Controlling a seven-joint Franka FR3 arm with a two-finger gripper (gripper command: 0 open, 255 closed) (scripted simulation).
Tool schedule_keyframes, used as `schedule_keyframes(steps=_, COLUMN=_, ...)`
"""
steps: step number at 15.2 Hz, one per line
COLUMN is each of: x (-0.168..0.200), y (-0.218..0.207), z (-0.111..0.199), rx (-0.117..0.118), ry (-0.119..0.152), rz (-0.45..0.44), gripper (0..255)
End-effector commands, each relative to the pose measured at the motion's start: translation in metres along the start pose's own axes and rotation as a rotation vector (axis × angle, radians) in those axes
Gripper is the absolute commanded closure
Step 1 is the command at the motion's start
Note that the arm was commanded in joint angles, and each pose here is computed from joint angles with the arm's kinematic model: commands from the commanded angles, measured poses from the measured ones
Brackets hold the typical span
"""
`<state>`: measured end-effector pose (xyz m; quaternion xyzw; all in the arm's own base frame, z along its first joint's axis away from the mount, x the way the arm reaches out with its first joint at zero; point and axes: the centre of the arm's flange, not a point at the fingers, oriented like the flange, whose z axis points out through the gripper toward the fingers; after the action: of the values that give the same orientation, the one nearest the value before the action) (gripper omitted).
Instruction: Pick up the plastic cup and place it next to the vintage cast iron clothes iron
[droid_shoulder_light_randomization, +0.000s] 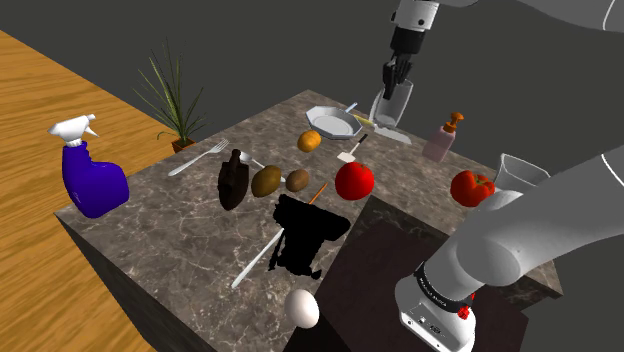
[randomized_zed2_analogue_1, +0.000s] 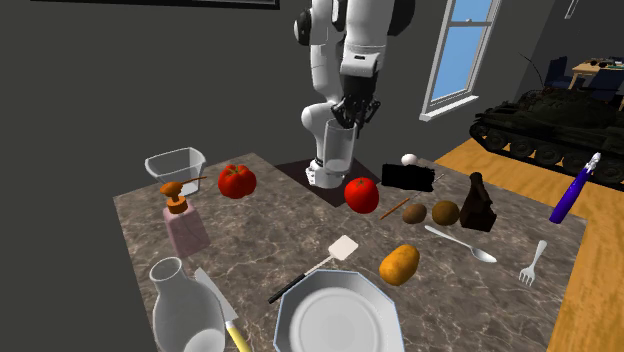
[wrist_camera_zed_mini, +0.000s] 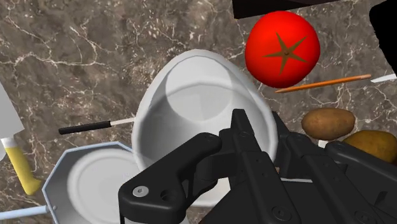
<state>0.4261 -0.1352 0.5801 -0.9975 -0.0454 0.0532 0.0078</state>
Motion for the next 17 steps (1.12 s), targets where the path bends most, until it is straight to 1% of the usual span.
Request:
schedule_keyframes(steps=1, x=0.001, y=-0.027, z=0.002, rx=0.0, ry=0.0, rz=0.002, gripper=255)
schedule_keyframes(steps=17, x=0.018, y=-0.237, z=0.003, rx=0.0, ry=0.0, rz=0.002, gripper=255)
